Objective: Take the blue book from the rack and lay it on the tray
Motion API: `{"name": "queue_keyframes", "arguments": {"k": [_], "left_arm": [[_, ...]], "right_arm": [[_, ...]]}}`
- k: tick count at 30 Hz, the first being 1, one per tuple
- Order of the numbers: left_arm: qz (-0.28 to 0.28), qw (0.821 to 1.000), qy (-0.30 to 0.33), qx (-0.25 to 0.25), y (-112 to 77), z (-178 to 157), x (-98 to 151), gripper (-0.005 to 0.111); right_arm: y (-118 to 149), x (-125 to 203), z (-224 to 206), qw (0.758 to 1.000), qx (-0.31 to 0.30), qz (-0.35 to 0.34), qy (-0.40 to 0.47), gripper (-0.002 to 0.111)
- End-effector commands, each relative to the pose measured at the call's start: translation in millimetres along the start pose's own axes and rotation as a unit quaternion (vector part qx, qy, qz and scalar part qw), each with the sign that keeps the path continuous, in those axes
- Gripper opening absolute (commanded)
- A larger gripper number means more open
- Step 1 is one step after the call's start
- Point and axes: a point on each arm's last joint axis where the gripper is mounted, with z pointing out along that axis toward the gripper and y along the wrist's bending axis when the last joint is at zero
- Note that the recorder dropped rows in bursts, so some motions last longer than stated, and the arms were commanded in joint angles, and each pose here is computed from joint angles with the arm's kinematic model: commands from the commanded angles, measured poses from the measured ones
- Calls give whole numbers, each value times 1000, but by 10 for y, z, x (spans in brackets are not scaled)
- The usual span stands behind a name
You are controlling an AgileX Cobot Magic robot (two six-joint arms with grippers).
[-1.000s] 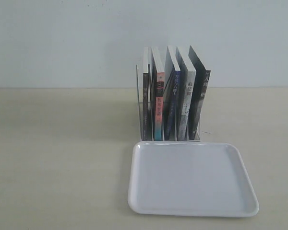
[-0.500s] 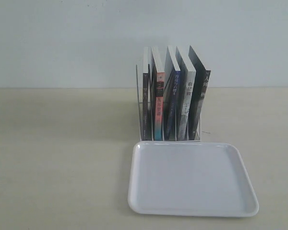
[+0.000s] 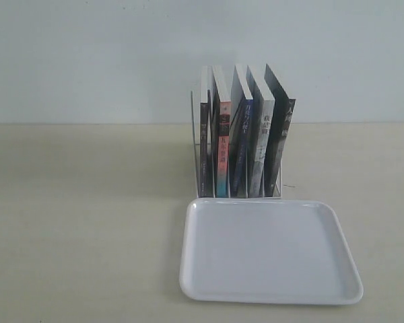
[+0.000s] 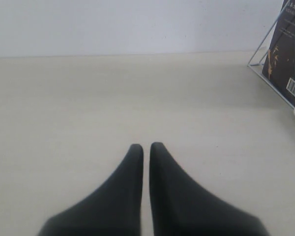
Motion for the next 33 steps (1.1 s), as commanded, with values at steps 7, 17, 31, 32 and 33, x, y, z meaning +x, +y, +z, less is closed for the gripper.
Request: {"name": "queue_keyframes", "arguments": {"k": [7, 17, 31, 32, 33], "left_arm": [[3, 1000, -8, -2, 2, 0, -5, 4], [3, 1000, -8, -2, 2, 0, -5, 4], [3, 1000, -8, -2, 2, 0, -5, 4], [3, 1000, -8, -2, 2, 0, -5, 4], [3, 1000, -8, -2, 2, 0, -5, 4]], "right_arm": [[900, -254, 691, 985, -159, -40, 58, 3], [1201, -710, 1680, 954, -119, -78, 263, 3], [1193, -992, 2401, 939, -16, -146, 312, 3], [1196, -937, 2476, 935, -13, -148, 322, 3], [1197, -919, 2500, 935, -13, -149, 323, 3]]}}
